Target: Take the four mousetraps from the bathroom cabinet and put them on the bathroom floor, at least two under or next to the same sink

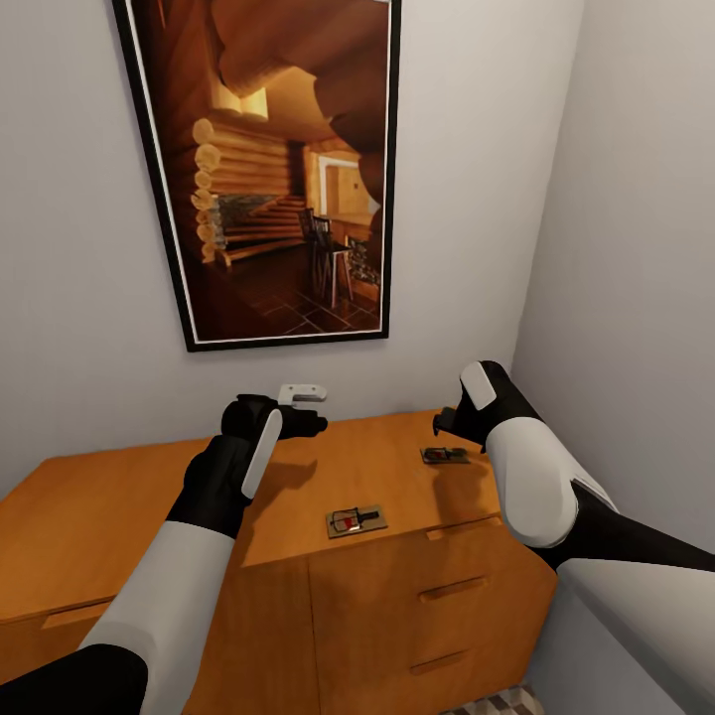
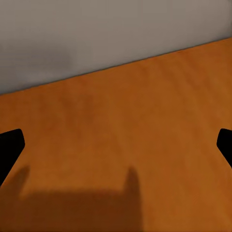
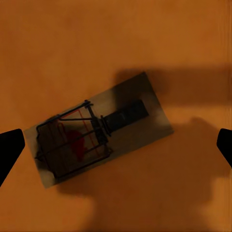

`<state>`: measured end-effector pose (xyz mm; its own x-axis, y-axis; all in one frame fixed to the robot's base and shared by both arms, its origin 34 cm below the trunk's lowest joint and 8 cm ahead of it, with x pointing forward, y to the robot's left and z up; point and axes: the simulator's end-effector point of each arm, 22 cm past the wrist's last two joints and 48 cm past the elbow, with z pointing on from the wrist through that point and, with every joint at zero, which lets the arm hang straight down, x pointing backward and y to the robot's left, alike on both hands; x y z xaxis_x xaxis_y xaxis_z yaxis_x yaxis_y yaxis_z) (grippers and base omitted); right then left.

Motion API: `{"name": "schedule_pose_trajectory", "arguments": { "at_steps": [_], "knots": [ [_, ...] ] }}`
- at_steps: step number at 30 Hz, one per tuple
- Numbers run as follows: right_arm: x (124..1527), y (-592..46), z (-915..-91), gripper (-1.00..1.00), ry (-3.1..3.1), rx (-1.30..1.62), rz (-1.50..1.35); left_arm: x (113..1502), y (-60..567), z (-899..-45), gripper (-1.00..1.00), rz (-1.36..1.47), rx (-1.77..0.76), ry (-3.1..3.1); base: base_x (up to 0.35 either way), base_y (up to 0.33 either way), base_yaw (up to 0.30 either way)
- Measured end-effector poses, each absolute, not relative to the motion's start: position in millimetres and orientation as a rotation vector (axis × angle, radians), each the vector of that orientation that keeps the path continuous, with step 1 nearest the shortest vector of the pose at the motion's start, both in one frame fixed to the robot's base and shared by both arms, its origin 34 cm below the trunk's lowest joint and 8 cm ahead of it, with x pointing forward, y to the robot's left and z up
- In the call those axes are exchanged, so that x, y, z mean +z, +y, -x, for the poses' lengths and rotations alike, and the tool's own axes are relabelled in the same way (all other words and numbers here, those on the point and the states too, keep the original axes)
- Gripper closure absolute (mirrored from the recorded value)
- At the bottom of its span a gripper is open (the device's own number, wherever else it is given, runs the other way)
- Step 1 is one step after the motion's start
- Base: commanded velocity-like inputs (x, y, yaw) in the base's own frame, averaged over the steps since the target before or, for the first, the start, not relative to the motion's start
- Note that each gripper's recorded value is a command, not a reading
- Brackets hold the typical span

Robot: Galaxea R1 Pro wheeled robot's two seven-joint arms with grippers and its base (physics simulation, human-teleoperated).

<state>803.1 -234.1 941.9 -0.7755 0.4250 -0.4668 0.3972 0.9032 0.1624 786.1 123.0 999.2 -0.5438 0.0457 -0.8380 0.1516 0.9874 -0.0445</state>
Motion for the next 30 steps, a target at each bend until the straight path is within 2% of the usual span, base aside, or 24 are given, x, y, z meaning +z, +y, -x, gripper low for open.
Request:
{"name": "schedule_pose_trajectory", "arguments": {
  "at_steps": [30],
  "knots": [
    [942.1,-234.5,-808.7,-1.0,2.521,0.079,-0.631,998.7,122.9,-786.0,-1.0,-0.138,-0.137,2.146,0.0,0.0,0.0]
  ]
}}
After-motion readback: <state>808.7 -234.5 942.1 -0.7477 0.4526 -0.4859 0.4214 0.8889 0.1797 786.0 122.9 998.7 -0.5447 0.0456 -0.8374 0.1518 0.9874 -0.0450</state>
